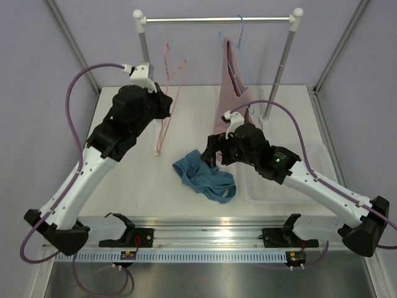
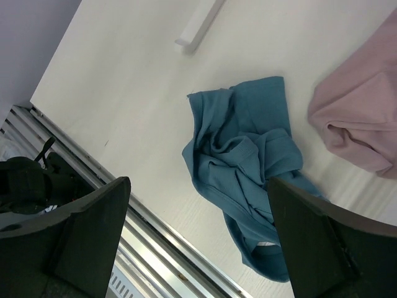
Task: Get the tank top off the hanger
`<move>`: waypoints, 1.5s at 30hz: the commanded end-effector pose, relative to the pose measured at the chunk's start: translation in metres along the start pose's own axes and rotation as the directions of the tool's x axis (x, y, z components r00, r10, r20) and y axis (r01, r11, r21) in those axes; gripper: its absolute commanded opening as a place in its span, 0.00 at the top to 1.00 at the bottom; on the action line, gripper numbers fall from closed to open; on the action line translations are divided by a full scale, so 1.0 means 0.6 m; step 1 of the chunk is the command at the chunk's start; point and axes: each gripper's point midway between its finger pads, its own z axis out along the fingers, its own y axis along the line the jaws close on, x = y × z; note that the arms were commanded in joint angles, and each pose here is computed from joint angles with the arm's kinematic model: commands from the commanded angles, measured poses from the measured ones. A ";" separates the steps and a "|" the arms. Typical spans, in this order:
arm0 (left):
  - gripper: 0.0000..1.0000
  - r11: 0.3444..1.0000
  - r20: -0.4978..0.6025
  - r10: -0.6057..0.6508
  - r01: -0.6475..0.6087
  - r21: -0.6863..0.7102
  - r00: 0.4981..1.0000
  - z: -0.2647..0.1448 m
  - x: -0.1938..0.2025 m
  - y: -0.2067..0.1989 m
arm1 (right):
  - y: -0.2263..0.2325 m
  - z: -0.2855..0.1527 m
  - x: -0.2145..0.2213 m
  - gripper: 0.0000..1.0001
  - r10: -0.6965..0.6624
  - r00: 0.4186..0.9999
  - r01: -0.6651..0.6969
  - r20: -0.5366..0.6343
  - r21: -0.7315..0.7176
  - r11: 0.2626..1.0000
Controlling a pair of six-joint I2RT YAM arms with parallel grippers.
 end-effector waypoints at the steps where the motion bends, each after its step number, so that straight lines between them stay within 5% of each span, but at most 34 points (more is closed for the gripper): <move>1: 1.00 0.999 0.027 -0.002 0.003 -0.039 1.000 0.024 -0.057 -0.015 | 0.004 -0.049 -0.047 0.01 0.001 0.995 -0.004 0.101 0.024 1.000; 13: 1.00 1.000 0.145 -0.007 0.010 -0.024 0.989 0.132 -0.165 -0.066 | 0.013 -0.086 -0.030 0.01 -0.012 0.994 0.018 0.111 -0.051 0.999; 20: 1.00 0.998 0.089 -0.029 0.033 -0.053 0.996 0.216 -0.146 -0.049 | 0.031 -0.059 0.019 0.00 -0.052 0.999 0.051 -0.001 -0.140 0.989; 27: 0.95 0.997 0.046 -0.030 0.033 -0.063 0.999 0.240 -0.116 -0.040 | 0.007 -0.004 0.052 0.01 -0.076 0.995 0.071 -0.070 -0.074 0.995; 32: 0.69 0.997 0.065 -0.036 0.040 -0.061 0.997 0.216 -0.125 -0.037 | -0.026 0.047 0.078 0.01 -0.106 0.986 0.113 -0.128 0.047 0.992; 38: 0.21 0.999 0.096 -0.029 0.031 -0.019 0.995 0.168 -0.128 -0.037 | -0.064 0.107 0.131 0.01 -0.106 0.971 0.136 -0.214 0.133 0.982; 39: 0.01 0.999 0.124 -0.033 0.033 0.001 0.992 0.143 -0.146 -0.042 | -0.061 0.113 0.137 0.01 -0.103 0.971 0.133 -0.216 0.129 0.983; 45: 0.01 0.999 0.156 -0.050 0.046 0.028 0.986 0.067 -0.160 -0.039 | -0.076 0.167 0.190 0.01 -0.142 0.946 0.195 -0.293 0.159 0.968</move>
